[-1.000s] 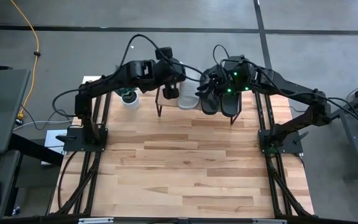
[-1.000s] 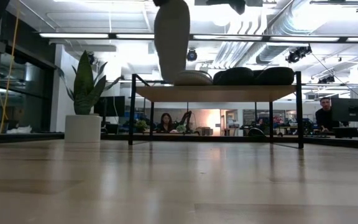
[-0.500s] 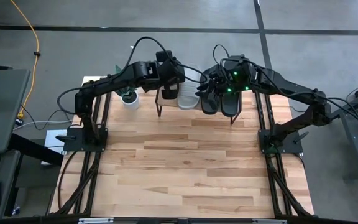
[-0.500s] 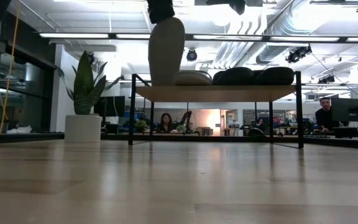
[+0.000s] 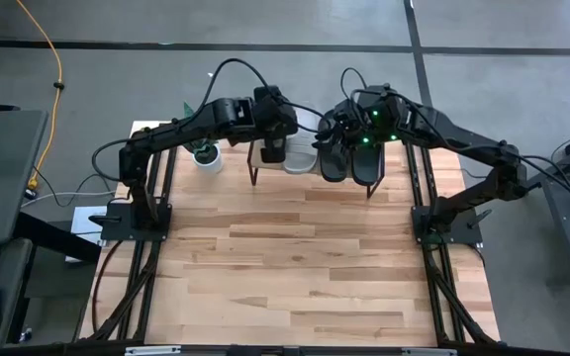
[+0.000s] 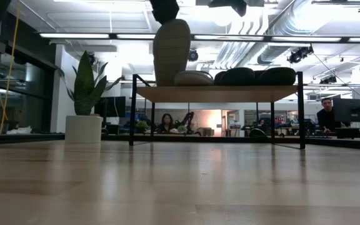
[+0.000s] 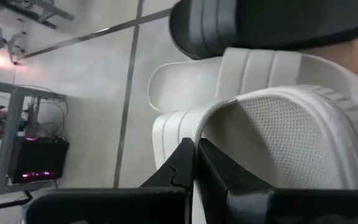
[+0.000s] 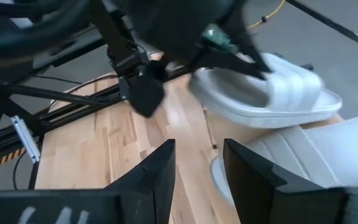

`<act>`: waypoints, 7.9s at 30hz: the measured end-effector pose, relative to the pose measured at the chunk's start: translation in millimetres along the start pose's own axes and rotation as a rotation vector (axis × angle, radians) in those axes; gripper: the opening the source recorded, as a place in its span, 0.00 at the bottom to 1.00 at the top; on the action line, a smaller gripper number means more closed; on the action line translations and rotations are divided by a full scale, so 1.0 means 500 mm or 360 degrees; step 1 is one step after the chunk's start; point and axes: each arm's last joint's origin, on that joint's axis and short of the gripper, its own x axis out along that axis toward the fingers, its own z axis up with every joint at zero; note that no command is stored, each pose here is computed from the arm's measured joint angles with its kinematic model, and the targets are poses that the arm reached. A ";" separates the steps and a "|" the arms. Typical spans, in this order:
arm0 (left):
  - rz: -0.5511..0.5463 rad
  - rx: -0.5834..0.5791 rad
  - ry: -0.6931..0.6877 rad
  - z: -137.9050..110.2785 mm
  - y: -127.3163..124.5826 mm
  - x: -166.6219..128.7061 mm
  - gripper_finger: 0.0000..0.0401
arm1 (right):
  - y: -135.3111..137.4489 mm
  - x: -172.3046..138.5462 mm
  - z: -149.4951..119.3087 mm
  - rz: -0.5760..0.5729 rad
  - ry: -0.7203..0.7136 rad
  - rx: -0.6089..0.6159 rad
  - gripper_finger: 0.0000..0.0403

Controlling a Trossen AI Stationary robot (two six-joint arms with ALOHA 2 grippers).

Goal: Pick and place slides into the shelf
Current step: Put the gray slide on the shelf

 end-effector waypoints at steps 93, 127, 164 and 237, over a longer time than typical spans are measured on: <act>0.0846 0.0552 -0.0254 0.062 -0.176 -0.282 0.00 | -0.216 0.062 0.067 0.0461 -0.0237 0.0988 0.60; 0.0847 0.0500 -0.0329 0.073 -0.174 -0.287 0.00 | -0.235 0.099 0.066 0.0538 -0.0212 0.1090 0.60; 0.0546 0.0057 -0.0589 0.078 -0.182 -0.285 0.45 | -0.323 0.055 0.071 0.0328 -0.0406 0.1039 0.07; 0.0695 -0.0544 -0.0963 0.035 0.035 -0.442 0.48 | -0.334 0.251 0.024 0.0083 -0.0408 0.0843 0.07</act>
